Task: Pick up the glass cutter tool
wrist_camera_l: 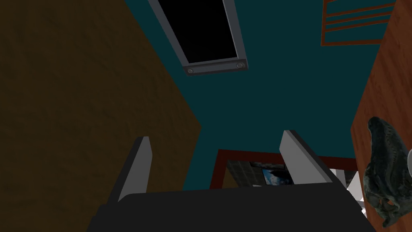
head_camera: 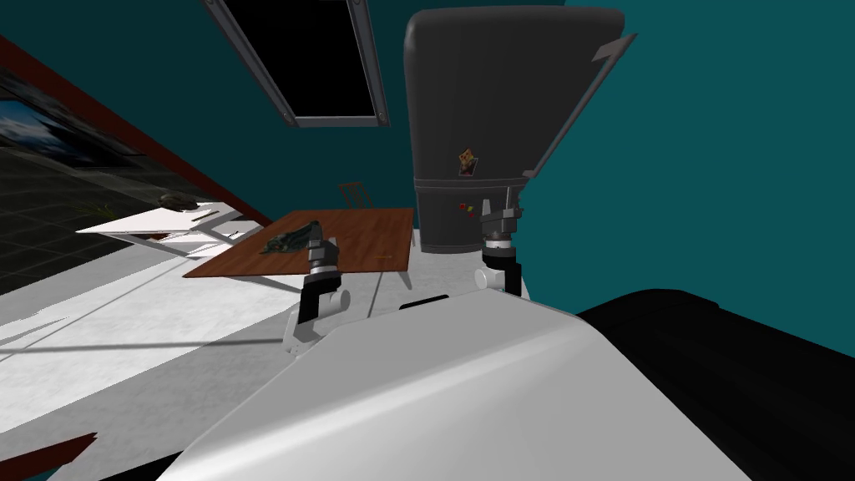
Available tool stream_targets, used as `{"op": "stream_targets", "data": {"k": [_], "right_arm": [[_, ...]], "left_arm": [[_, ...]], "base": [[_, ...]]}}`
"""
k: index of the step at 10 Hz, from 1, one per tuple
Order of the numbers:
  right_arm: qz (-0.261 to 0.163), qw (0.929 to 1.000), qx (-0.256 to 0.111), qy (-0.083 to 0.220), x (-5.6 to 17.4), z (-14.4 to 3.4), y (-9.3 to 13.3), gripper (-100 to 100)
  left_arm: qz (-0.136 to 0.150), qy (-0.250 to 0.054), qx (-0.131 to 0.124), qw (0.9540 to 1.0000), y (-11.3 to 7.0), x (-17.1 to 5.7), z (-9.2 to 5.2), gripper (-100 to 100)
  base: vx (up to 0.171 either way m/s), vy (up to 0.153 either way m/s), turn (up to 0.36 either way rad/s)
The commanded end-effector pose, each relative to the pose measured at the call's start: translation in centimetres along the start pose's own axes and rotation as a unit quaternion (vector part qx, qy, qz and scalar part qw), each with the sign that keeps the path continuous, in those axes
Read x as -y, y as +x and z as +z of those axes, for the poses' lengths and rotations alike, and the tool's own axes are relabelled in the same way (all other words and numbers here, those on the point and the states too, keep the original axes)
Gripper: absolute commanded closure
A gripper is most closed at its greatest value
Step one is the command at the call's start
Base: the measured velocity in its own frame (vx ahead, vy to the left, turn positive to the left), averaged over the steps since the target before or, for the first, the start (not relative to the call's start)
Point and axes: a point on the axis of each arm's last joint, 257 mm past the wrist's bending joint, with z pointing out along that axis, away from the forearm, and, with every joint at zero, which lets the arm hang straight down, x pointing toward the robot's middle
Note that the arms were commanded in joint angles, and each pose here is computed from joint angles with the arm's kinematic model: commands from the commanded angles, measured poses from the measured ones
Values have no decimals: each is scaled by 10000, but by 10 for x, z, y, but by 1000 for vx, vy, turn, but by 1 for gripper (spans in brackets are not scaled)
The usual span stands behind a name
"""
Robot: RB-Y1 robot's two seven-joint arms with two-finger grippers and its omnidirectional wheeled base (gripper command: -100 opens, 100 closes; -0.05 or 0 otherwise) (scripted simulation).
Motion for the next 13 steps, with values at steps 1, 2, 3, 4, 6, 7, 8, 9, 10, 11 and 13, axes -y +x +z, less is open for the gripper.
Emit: {"op": "stream_targets", "data": {"k": [1,2,3,4,6,7,8,9,10,11,13], "right_arm": [[0,10000,0,0,0,0,0,0],[0,10000,0,0,0,0,0,0],[0,10000,0,0,0,0,0,0],[0,10000,0,0,0,0,0,0],[0,10000,0,0,0,0,0,0],[0,10000,0,0,0,0,0,0],[0,10000,0,0,0,0,0,0],[0,10000,0,0,0,0,0,0],[0,10000,0,0,0,0,0,0],[0,10000,0,0,0,0,0,0],[0,10000,0,0,0,0,0,0]], "left_arm": [[60,-299,15,9995,-5,-24,4,-100],[109,-476,35,9988,-9,-39,9,-100],[108,-554,27,9984,-9,-43,9,-100],[155,-759,42,9970,-13,-59,13,-100],[200,-1055,43,9942,-17,-80,16,-100],[199,-1100,38,9937,-17,-82,15,-100],[246,-1381,36,9901,-20,-102,17,-100],[297,-1513,36,9880,-24,-111,21,-100],[294,-1692,25,9851,-24,-123,17,-100],[345,-1927,17,9806,-28,-141,17,-100],[393,-2271,-10,9731,-31,-162,15,-100]], "base": [[8,-74,-31],[16,-118,-63],[17,-100,-15],[28,-103,-35],[27,-73,-26],[26,-54,-16],[39,-74,-33],[62,-109,-44],[47,-95,-10],[34,-87,-24],[38,-60,-16]]}}
